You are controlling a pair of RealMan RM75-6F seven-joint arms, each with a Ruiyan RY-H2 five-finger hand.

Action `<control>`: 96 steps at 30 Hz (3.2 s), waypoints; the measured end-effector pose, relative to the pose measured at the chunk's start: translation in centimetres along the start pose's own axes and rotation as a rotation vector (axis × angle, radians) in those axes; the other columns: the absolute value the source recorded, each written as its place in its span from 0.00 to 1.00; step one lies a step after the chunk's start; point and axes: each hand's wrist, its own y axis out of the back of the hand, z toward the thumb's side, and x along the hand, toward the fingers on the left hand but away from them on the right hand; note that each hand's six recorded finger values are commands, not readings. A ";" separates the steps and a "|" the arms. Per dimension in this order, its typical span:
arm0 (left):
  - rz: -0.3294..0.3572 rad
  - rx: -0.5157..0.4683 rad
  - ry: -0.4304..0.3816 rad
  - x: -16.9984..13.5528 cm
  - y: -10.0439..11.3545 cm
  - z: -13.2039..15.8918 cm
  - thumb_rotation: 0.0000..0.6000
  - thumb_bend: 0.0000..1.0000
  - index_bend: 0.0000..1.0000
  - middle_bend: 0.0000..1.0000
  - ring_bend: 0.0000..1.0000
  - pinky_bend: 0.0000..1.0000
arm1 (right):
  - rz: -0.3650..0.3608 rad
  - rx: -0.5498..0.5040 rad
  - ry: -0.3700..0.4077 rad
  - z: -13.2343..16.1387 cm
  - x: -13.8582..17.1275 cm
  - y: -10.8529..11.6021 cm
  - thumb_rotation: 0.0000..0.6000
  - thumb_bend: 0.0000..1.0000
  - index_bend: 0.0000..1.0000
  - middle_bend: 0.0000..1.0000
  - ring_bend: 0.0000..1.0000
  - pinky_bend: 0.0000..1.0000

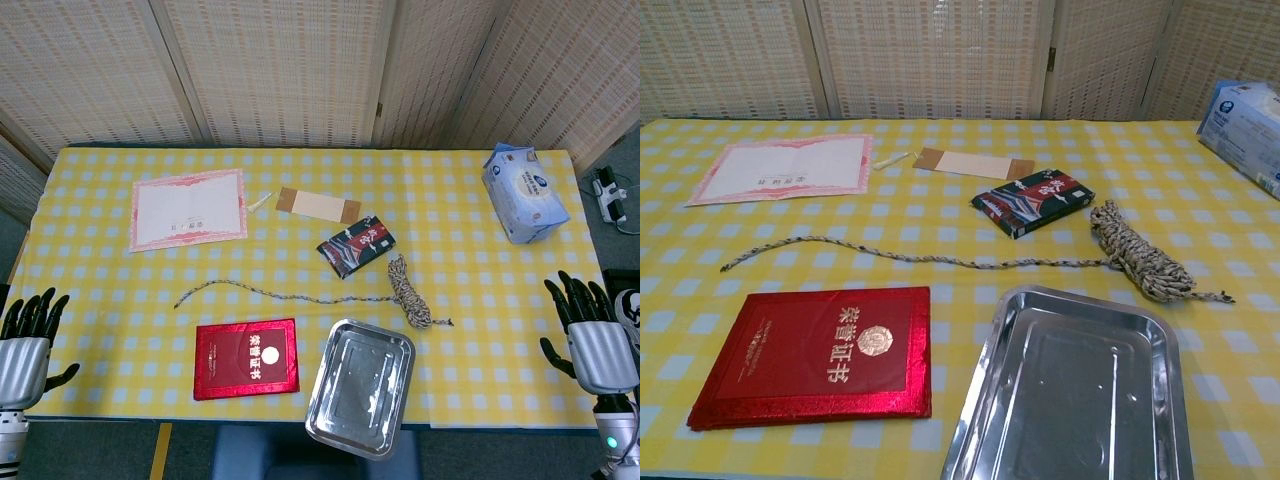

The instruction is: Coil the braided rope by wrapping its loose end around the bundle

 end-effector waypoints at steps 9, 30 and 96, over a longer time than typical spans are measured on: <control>-0.013 0.003 0.004 -0.1 -0.3 -0.1 1.00 0.13 0.01 0.01 0.03 0.00 | 0.005 0.000 0.004 0.2 -0.1 -0.1 1.00 0.36 0.00 0.00 0.05 0.00; -0.019 -0.021 -0.019 -0.4 -0.4 0.3 1.00 0.13 0.01 0.01 0.03 0.00 | 0.117 -0.076 0.116 4.3 -4.3 -3.5 1.00 0.36 0.00 0.00 0.04 0.00; -0.080 -0.061 -0.023 -1.0 -1.2 -0.3 1.00 0.13 0.01 0.01 0.03 0.00 | 0.350 -0.029 0.197 12.7 -15.1 -12.9 1.00 0.21 0.23 0.22 0.28 0.13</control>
